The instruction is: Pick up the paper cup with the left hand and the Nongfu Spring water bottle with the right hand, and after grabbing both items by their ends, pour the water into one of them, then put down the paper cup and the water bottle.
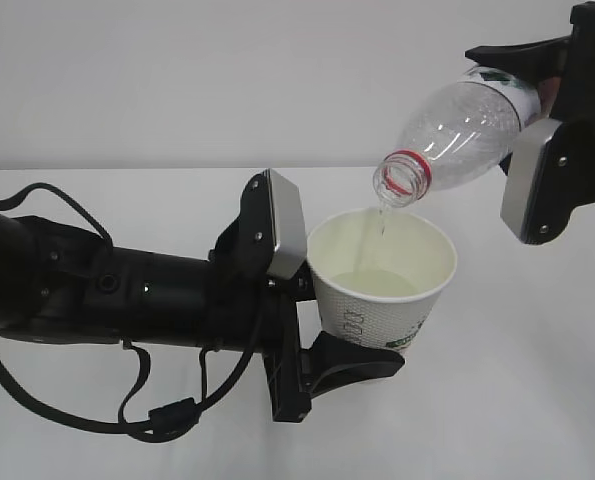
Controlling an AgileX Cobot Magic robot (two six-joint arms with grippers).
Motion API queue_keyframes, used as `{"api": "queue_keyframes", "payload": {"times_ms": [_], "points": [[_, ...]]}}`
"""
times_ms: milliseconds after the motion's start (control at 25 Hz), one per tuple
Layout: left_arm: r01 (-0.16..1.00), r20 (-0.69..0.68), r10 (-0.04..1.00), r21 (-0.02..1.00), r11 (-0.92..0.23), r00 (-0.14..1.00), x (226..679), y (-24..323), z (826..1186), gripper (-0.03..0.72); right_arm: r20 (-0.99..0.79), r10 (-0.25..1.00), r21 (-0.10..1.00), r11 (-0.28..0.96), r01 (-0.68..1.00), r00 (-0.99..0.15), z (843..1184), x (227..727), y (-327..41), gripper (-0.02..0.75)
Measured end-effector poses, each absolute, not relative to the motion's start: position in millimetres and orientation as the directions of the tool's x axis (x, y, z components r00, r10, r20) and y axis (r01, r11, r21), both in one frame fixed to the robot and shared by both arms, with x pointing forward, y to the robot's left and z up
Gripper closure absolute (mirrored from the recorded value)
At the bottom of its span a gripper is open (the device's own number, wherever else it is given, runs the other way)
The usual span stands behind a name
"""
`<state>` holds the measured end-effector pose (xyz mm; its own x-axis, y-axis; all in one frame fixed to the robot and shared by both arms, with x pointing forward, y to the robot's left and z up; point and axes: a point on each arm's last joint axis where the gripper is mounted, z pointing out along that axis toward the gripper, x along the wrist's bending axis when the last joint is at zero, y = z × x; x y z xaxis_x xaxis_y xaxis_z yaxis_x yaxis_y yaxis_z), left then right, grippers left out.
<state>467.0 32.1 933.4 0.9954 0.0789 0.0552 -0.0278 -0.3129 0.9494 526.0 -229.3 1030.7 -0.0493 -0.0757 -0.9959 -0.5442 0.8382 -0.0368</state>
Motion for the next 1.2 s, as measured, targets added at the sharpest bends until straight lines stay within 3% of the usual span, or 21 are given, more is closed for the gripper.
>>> {"api": "queue_keyframes", "payload": {"times_ms": [1200], "points": [[-0.032,0.058,0.072,0.948,-0.316,0.996,466.5,32.2,933.1,0.154,-0.996,-0.082,-0.044,0.838,-0.545,-0.045,1030.7,526.0,-229.3,0.261]]}}
